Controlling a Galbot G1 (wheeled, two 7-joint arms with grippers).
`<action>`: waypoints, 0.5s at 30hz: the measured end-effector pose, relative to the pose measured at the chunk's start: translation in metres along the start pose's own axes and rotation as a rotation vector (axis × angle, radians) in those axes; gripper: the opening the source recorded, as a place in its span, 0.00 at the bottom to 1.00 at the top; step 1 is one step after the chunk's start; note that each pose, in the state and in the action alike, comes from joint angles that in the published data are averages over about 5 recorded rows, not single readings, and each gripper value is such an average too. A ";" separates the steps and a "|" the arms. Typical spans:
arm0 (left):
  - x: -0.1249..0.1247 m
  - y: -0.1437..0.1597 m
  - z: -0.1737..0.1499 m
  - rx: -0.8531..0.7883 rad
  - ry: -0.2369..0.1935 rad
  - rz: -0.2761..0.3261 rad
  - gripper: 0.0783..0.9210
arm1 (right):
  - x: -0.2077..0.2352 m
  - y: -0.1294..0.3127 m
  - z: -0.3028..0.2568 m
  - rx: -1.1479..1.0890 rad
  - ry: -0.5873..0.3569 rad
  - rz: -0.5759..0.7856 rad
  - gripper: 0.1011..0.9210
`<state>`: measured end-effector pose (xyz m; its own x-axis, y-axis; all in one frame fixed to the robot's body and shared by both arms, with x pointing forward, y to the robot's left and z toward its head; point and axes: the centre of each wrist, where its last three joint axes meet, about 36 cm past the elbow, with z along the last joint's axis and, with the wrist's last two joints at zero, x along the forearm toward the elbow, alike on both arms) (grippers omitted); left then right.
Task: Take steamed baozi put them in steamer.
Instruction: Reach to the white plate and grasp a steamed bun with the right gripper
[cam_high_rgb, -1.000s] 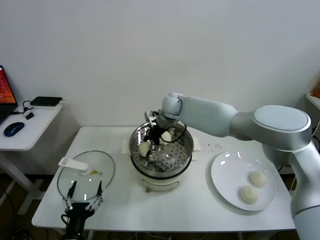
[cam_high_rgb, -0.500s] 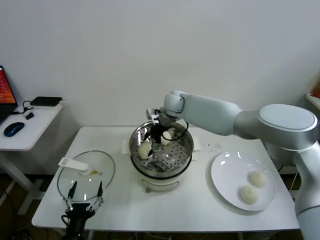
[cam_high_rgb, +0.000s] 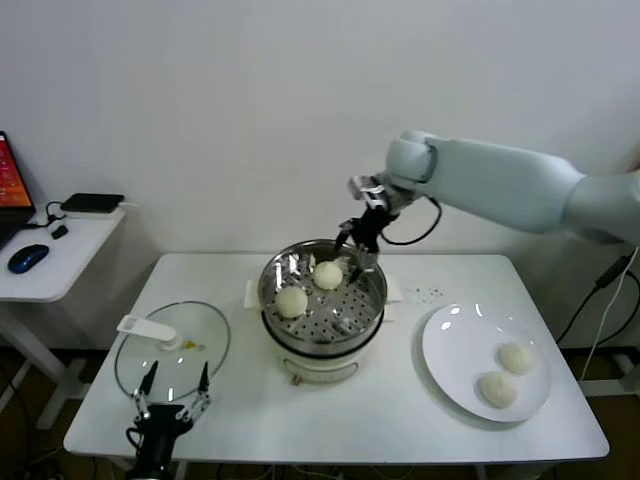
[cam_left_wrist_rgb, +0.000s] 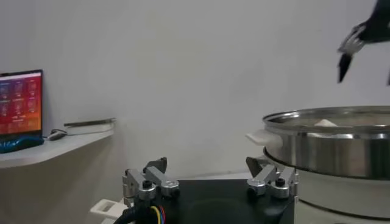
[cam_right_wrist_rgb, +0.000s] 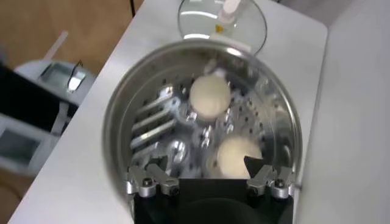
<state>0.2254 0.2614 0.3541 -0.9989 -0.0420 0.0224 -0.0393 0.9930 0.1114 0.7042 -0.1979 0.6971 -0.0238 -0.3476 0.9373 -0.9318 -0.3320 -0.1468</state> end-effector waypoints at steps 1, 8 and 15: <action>0.000 0.000 0.000 0.000 0.000 0.001 0.88 | 0.005 0.005 0.008 0.005 0.009 -0.003 0.88; 0.000 -0.004 -0.001 -0.002 0.003 0.009 0.88 | 0.026 0.049 0.068 0.021 0.080 -0.025 0.88; 0.003 -0.004 -0.002 -0.010 0.005 0.012 0.88 | 0.019 0.098 0.133 -0.028 0.147 -0.041 0.88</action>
<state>0.2231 0.2569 0.3560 -0.9991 -0.0313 0.0291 -0.0275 0.9923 0.1208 0.6607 -0.3536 0.6580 -0.0362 -0.2009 0.9789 -0.9427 -0.3181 -0.1002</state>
